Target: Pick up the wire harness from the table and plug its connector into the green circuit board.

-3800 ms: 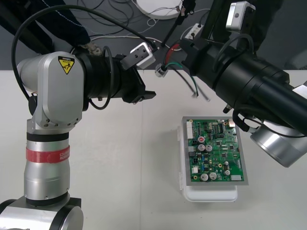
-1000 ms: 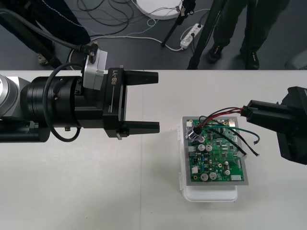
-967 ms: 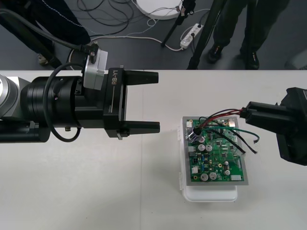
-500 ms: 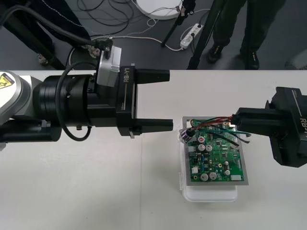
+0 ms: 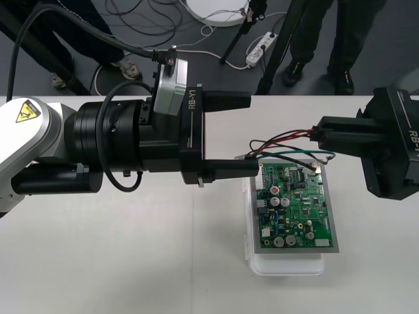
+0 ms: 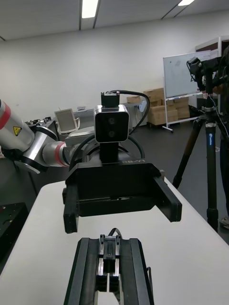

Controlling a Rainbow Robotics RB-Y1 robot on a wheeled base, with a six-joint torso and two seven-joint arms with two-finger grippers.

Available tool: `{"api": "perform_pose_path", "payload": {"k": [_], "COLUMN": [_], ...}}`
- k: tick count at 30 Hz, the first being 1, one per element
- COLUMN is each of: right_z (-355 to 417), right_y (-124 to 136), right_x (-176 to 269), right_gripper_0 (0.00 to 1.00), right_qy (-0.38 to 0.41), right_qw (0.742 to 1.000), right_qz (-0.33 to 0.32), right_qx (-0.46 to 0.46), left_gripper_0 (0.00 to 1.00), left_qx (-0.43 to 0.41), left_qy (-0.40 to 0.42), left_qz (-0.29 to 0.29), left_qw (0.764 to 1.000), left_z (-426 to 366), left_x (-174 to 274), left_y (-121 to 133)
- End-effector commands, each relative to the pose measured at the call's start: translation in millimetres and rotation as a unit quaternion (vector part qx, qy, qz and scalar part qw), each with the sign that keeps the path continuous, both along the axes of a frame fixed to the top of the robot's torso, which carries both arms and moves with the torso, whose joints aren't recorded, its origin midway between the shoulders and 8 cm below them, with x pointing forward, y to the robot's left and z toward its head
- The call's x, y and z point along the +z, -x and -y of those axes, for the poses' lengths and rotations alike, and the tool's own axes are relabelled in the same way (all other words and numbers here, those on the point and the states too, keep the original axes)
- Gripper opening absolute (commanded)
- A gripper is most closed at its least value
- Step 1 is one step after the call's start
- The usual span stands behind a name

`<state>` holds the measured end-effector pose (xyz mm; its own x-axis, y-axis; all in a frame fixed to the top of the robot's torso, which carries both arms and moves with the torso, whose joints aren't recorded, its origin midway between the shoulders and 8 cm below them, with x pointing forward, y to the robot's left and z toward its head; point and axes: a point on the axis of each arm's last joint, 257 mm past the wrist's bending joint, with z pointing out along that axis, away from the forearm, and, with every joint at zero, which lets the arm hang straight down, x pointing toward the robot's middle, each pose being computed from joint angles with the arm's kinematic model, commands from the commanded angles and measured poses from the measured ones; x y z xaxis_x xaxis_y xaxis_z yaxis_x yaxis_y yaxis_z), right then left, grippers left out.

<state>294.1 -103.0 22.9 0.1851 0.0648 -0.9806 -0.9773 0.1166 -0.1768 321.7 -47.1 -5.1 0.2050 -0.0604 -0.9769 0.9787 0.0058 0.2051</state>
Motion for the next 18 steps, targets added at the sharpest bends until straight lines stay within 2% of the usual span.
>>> {"api": "perform_pose_path", "payload": {"k": [1,18], "right_z": [-10,-31], "right_y": [-1,-5], "right_x": [9,15], "right_gripper_0": [0.0,0.0], "right_qy": [-0.006,-0.048], "right_qw": [1.0,0.999], "right_qz": [0.02,0.016], "right_qx": [0.008,0.015], "left_gripper_0": [1.0,1.0], "left_qx": [-0.01,-0.028], "left_qy": [0.025,0.051], "left_qz": [0.026,0.013], "left_qw": [0.999,0.998], "left_z": [20,30], "left_x": [27,43], "left_y": [10,20]}}
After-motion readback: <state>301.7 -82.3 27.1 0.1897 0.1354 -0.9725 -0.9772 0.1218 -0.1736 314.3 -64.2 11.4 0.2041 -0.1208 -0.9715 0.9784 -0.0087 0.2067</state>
